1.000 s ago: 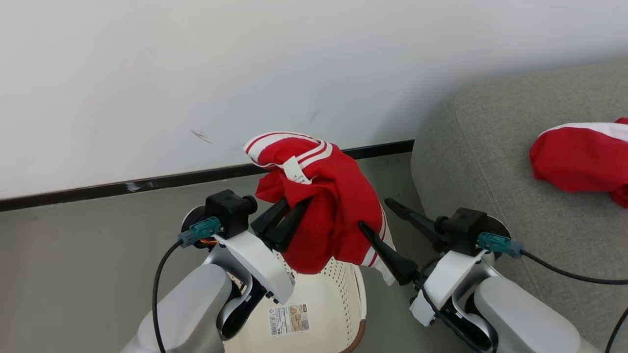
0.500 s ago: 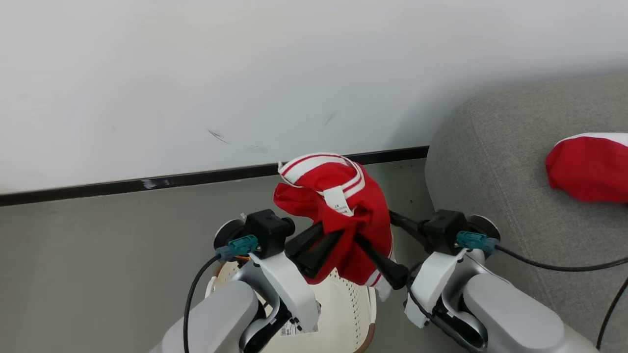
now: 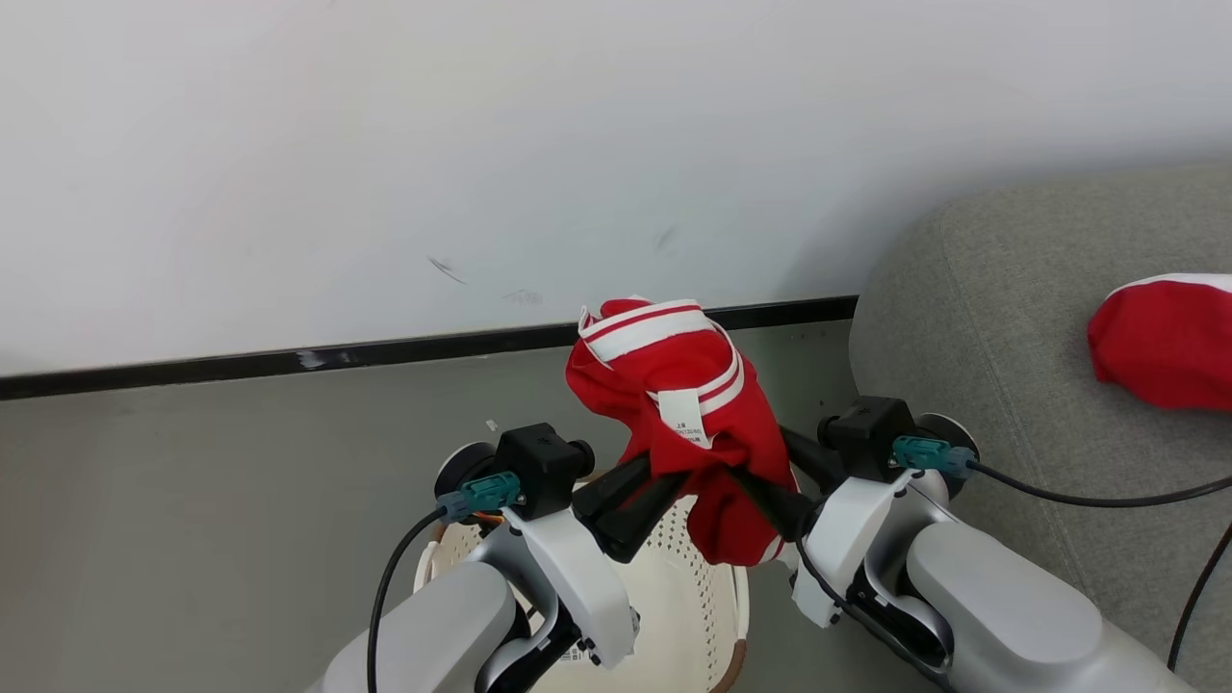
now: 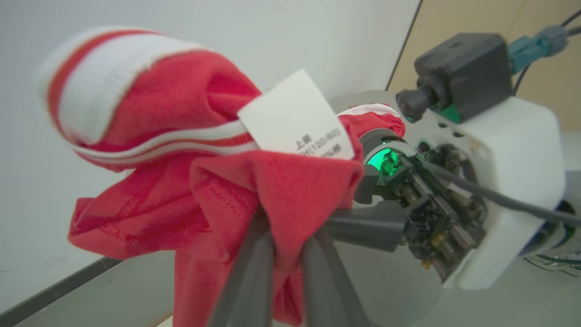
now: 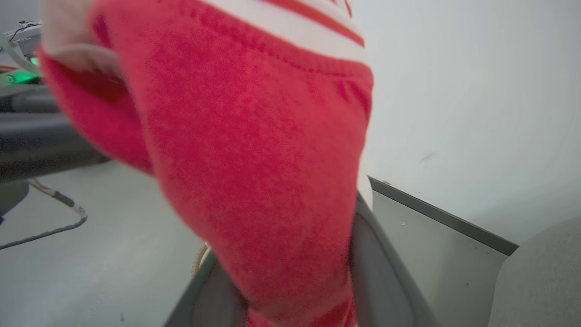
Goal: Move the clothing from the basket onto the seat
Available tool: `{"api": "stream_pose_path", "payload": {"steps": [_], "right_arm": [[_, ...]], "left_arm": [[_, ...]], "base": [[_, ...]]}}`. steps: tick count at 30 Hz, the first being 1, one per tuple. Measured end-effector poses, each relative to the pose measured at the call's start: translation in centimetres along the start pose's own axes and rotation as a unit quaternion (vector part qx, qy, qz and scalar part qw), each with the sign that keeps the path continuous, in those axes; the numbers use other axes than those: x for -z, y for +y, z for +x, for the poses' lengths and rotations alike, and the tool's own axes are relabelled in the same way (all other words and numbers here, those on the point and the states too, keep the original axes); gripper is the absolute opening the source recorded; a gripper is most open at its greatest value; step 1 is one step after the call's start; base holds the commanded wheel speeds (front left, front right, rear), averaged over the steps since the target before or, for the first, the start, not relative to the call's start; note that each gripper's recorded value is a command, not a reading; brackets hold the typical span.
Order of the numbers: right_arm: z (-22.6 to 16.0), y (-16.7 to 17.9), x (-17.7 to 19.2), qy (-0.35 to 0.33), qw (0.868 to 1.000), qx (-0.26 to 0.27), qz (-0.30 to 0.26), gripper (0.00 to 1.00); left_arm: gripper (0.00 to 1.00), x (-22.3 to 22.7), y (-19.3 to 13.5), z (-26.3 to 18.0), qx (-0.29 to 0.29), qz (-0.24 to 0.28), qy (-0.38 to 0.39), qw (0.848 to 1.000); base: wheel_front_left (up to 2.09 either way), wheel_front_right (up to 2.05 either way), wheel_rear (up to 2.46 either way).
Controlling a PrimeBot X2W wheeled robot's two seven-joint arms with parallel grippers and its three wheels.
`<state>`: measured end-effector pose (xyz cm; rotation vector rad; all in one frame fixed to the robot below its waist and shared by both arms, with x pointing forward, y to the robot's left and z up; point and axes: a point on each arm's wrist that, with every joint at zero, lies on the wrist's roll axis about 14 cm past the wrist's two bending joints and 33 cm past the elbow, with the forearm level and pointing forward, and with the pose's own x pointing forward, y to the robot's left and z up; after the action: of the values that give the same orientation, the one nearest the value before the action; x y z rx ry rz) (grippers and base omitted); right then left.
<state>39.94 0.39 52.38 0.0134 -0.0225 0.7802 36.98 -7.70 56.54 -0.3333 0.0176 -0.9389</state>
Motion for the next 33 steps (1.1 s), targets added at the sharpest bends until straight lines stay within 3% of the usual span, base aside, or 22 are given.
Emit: {"api": "stream_pose_path", "payload": {"steps": [14,15,17,18,33], "right_arm": [[0.1,-0.7,-0.1,-0.005,0.999,0.017,0.028,0.0],[0.1,-0.9,-0.3,-0.008,0.999,0.021,0.032,0.0],[0.1,-1.2,-0.6,-0.013,0.999,0.028,0.041,0.0],[0.0,-1.5,-0.7,-0.016,0.998,0.033,0.045,0.0],[-1.5,-5.4,-2.3,-0.041,0.994,0.089,0.049,0.0]], "left_arm": [[0.0,0.2,1.1,-0.3,-0.01,-0.003,0.004,1.0],[0.12,0.2,1.2,-0.3,-0.011,-0.003,0.004,1.0],[0.87,0.2,1.4,-0.3,-0.013,-0.003,0.004,1.0],[1.0,0.1,1.5,-0.3,-0.014,-0.003,0.003,1.0],[1.0,0.1,2.5,-0.3,-0.021,0.004,0.001,1.0]], "base": [[0.0,0.0,0.0],[0.0,0.0,0.0],[0.0,0.0,0.0],[0.0,0.0,0.0],[0.0,0.0,0.0]]}}
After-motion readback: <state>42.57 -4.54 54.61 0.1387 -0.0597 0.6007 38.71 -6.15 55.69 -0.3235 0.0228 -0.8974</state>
